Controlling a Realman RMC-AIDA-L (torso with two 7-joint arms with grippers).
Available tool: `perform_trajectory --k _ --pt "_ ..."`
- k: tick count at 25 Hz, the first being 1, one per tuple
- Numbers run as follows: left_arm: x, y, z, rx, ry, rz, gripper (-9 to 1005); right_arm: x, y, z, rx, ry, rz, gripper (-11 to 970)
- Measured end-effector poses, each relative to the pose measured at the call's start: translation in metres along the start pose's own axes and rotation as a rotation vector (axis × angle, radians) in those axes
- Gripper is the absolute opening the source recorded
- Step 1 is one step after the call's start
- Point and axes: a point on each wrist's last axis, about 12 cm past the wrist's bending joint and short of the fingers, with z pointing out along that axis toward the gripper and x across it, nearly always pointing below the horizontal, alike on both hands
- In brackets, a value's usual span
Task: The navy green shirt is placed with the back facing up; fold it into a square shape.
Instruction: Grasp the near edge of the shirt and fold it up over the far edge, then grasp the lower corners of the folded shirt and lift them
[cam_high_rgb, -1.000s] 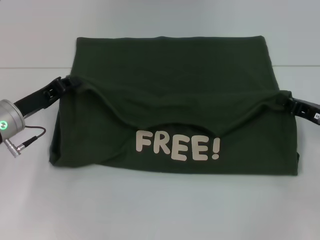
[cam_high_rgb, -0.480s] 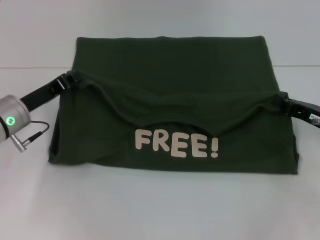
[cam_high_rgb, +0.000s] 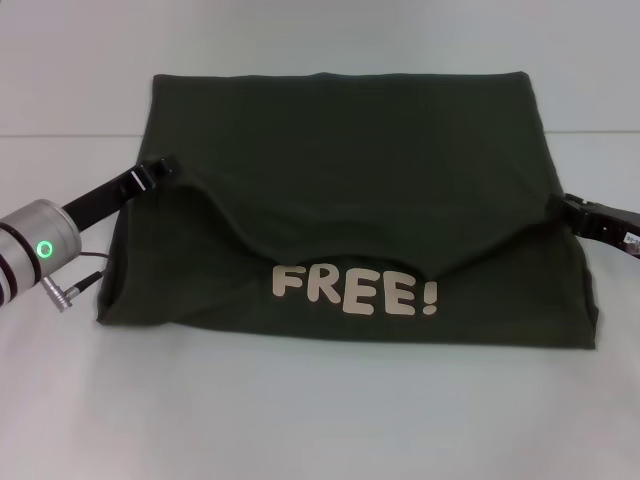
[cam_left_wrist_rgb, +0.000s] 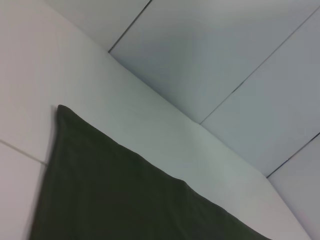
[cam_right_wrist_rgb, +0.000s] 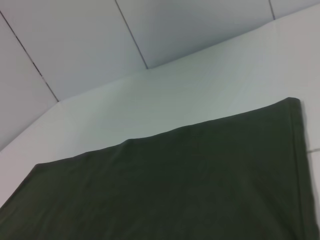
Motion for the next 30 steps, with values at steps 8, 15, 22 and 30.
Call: perform_trajectory --k 8,15,22,30 --pt "-0.001 0.009 -0.010 -0.011 -0.018 -0.027 389 0.003 -0.009 -0.015 0.001 -0.042 0.037 403" --pt "-0.015 0.022 -0.049 0.105 0.102 -0.108 671 0.006 -0.014 -0.050 -0.145 -0.043 -0.004 535" --pt "-0.024 0.032 -0.082 0.075 0.391 -0.136 824 0.025 0.010 -0.073 -0.433 0.104 -0.160 867" --pt "-0.029 0.031 -0.077 0.021 0.446 -0.035 847 0.046 0.030 -0.071 -0.553 0.185 -0.267 945"
